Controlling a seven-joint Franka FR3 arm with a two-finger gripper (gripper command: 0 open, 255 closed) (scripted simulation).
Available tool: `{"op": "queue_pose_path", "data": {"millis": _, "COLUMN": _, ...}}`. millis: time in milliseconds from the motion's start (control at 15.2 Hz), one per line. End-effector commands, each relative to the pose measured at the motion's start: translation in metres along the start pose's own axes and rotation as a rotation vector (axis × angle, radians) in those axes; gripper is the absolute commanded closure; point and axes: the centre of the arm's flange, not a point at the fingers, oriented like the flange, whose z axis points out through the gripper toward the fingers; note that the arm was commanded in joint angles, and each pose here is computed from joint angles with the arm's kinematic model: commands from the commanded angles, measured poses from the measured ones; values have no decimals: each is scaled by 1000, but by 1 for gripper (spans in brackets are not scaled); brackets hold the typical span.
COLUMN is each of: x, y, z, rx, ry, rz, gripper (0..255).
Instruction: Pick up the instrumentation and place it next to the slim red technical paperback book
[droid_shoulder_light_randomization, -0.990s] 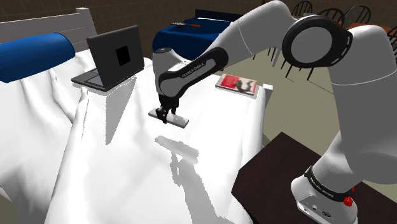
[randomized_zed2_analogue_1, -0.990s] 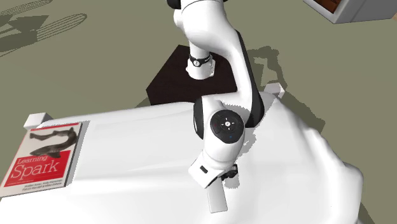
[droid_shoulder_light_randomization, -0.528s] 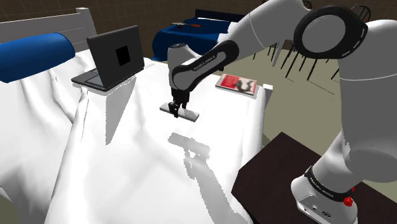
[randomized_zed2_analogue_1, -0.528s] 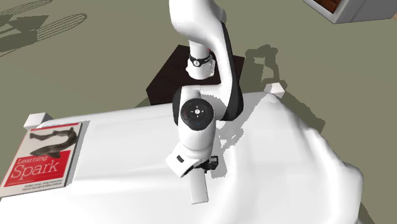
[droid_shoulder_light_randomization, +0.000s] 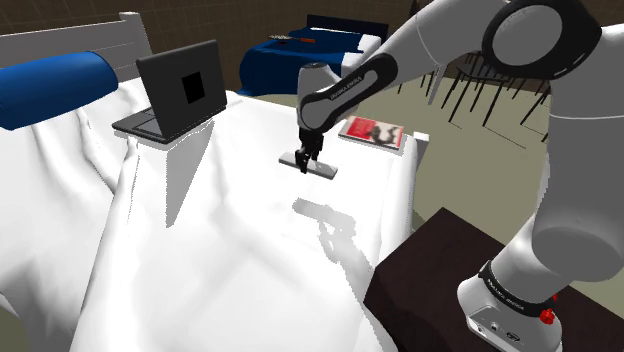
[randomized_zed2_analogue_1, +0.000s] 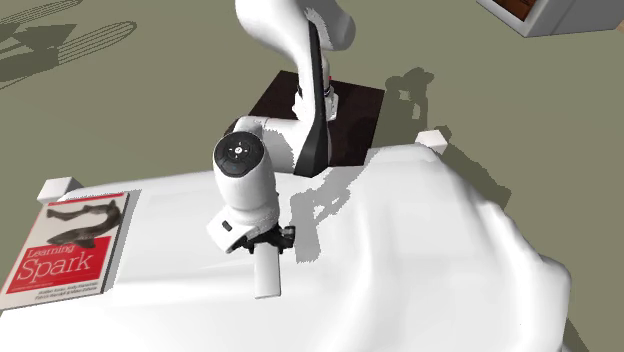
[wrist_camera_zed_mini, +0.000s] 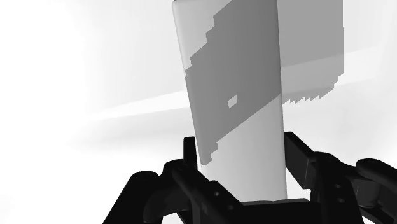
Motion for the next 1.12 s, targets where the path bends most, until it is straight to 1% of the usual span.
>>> {"op": "queue_pose_path", "data": {"millis": 0, "x": -9, "y": 23, "z": 1, "rx": 0, "ry": 1, "rz": -2, "gripper": 255}}
{"op": "queue_pose_path", "data": {"millis": 1056, "x": -88, "y": 219, "z": 4, "rx": 0, "ry": 1, "rz": -2, "gripper": 255}}
